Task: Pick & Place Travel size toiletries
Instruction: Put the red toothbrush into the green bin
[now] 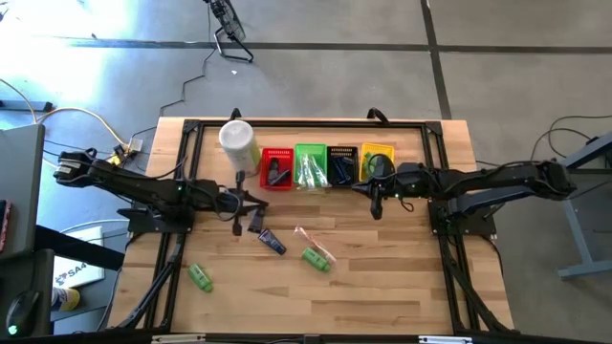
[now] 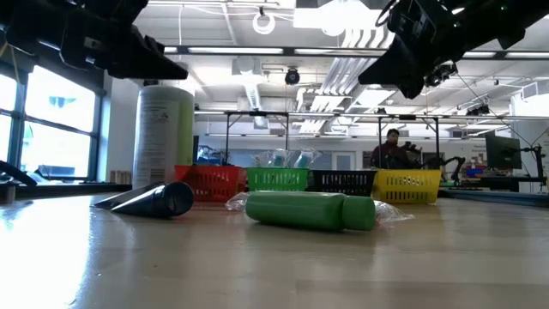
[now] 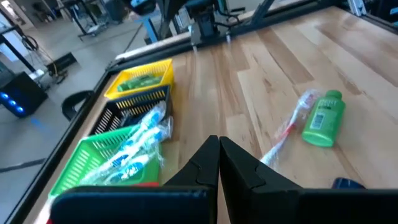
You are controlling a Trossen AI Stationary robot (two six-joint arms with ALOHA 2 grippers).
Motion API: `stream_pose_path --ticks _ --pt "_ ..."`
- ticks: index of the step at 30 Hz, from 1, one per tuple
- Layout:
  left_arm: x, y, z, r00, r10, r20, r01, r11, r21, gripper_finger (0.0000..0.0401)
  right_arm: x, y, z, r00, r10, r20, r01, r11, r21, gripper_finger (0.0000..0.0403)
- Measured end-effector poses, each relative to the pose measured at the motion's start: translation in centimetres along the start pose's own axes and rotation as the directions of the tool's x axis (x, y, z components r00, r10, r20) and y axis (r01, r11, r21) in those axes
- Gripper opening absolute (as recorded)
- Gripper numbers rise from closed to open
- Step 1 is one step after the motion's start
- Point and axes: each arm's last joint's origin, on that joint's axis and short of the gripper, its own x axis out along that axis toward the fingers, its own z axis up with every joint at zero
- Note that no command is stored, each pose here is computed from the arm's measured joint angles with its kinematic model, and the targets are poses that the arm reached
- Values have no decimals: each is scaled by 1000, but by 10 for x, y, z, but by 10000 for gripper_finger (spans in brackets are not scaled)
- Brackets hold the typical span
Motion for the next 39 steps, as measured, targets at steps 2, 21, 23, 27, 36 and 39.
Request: stream_pose_path --ticks 2,21,23,27,36,39 --pt "0 0 -2 1000 -4 -17 4 1000 -3 8 0 3 -1 1000 0 0 0 1000 16 3" --pt "-16 -8 -38 990 -19 141 25 999 -41 8 -3 16 -2 997 -60 41 60 998 7 3" --pt "-20 -6 -38 990 -11 142 17 999 -42 8 -3 16 -2 997 -60 41 60 998 7 3" --pt "-25 -5 -38 991 -7 132 12 999 -41 8 -3 16 -2 997 -63 42 63 998 7 3" --pt "-37 -2 -39 993 -8 121 10 1000 -15 8 5 20 3 993 -37 111 26 995 95 3" --pt "-44 -1 -41 993 -9 117 11 1000 -16 8 8 25 1 994 -23 110 14 996 91 3"
